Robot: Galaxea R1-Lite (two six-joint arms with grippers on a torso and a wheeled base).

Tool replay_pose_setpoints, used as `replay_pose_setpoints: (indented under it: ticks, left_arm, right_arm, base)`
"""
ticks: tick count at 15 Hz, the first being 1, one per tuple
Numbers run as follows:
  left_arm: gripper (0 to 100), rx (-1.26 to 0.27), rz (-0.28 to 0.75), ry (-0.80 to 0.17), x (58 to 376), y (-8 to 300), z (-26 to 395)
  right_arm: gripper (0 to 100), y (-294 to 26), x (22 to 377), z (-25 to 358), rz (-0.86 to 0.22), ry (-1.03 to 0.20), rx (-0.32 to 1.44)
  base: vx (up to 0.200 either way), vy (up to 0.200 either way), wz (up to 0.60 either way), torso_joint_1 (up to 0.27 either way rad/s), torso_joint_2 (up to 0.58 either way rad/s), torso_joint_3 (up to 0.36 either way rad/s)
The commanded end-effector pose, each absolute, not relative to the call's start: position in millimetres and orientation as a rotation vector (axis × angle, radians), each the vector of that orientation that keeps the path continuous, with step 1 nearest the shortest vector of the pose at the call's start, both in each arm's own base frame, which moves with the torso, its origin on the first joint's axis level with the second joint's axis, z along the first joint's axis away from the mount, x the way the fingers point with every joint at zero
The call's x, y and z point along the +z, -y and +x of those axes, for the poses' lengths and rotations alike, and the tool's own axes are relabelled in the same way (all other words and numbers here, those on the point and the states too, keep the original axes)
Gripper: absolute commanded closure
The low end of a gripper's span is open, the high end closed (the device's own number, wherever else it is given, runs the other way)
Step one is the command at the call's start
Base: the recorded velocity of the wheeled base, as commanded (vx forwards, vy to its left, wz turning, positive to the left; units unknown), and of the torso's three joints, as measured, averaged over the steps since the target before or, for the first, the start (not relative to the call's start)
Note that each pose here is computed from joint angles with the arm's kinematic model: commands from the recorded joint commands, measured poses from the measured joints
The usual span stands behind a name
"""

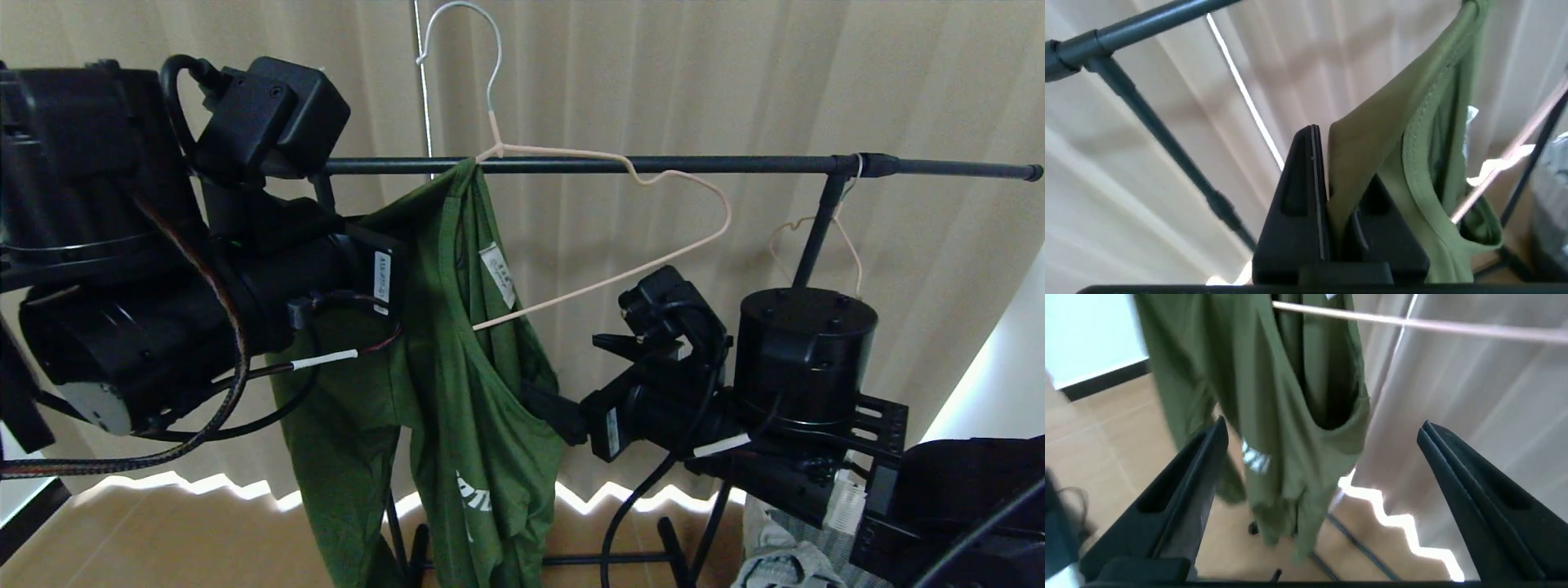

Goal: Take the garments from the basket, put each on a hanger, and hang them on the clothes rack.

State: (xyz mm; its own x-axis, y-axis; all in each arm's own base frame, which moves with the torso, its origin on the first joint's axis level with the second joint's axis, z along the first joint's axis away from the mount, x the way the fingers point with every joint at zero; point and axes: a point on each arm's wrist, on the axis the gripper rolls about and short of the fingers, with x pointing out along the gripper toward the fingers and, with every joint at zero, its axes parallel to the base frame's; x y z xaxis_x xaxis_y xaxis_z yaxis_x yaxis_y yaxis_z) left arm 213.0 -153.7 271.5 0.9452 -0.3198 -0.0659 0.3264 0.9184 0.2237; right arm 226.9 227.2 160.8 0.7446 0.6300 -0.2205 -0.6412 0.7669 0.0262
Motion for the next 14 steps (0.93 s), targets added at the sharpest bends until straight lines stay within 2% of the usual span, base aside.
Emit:
replay_pose_setpoints:
  ticks: [1, 8, 12, 13, 14]
  left_arm:
    - [100, -0.336, 0.223, -0.005, 277.9, 150.9, 206.4]
    - [100, -0.331, 0.210, 0.022, 285.6, 143.9, 198.5]
    - [100, -0.257, 0.322, -0.012, 272.3, 124.0, 203.8]
    - [100, -0.257, 0.322, -0.012, 272.3, 124.0, 203.8]
    - [100, -0.241, 0.360, -0.022, 267.2, 115.5, 199.1]
  right_arm:
    - [0, -233.4, 142.7, 234.1, -0.073, -0.269, 0.690]
    - [0, -212.5, 131.8, 237.1, -0.094, -0.309, 0.586]
    - [0, -163.8, 150.8, 227.6, -0.069, -0.274, 0.468]
    - [0, -163.8, 150.8, 227.6, -0.069, -0.274, 0.468]
    - [0, -143.0, 162.4, 224.1, -0.051, -0.243, 0.415]
  base:
    - [0.000, 0.000, 0.00, 0.000, 0.00, 0.000]
    - [0.000, 0.000, 0.00, 0.000, 0.00, 0.000]
    - [0.000, 0.000, 0.00, 0.000, 0.00, 0.000]
    - [0.000, 0.000, 0.00, 0.000, 0.00, 0.000]
    - [0.000, 0.000, 0.00, 0.000, 0.00, 0.000]
